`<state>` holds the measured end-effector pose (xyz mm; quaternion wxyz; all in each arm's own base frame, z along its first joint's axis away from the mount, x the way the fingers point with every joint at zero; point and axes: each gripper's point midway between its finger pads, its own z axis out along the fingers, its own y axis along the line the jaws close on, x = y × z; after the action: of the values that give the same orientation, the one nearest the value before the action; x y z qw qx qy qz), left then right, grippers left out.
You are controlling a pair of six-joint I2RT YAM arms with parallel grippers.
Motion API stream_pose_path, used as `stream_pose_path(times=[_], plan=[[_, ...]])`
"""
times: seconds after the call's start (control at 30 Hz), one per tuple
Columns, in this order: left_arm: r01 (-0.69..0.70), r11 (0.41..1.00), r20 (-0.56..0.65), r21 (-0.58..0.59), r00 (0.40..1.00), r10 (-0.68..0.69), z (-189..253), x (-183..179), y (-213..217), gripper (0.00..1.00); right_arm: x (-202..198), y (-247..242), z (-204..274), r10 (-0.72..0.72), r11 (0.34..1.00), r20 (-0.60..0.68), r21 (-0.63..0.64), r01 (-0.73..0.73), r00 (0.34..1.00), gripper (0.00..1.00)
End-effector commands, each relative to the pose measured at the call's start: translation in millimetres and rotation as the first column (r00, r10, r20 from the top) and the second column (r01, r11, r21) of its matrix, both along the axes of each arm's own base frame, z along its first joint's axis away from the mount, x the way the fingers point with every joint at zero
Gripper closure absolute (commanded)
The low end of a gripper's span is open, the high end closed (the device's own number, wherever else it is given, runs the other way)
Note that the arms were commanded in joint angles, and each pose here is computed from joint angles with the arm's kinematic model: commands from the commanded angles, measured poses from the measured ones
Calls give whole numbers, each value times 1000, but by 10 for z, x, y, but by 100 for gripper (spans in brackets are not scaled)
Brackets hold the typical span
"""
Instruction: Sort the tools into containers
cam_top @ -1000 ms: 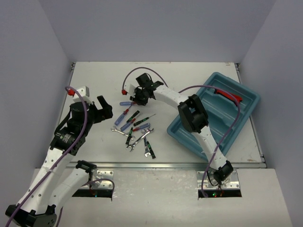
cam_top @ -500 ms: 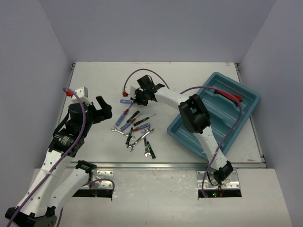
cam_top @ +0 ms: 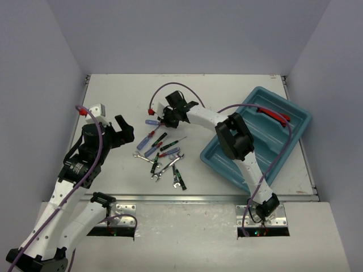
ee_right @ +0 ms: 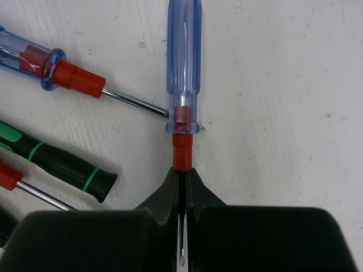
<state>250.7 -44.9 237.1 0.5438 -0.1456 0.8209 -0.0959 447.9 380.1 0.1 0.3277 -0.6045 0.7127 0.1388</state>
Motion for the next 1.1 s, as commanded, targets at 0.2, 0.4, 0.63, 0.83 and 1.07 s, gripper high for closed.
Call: stream_pose_path(times=[0.2,0.4,0.63,0.83,1.07], plan=[[9,1000,52,-12,999,-8,130,36,-8,0,244,113,833,-79,986,104,156,62,991,100],[11,1000,53,-12,999,-11,131,36,-11,0,284,-15,1106,-129,979,134,174,104,983,100],[15,1000,77,-19,997,-13,192,4,-8,0,332,-874,1632,-279,953,199,175,246,940,100],[12,1000,105,-25,994,-9,264,-41,11,0,300,-2252,1926,-372,922,372,43,384,851,100],[45,998,135,-36,990,-39,339,-102,-57,0,72,-3723,1929,-416,834,514,-113,540,750,100]])
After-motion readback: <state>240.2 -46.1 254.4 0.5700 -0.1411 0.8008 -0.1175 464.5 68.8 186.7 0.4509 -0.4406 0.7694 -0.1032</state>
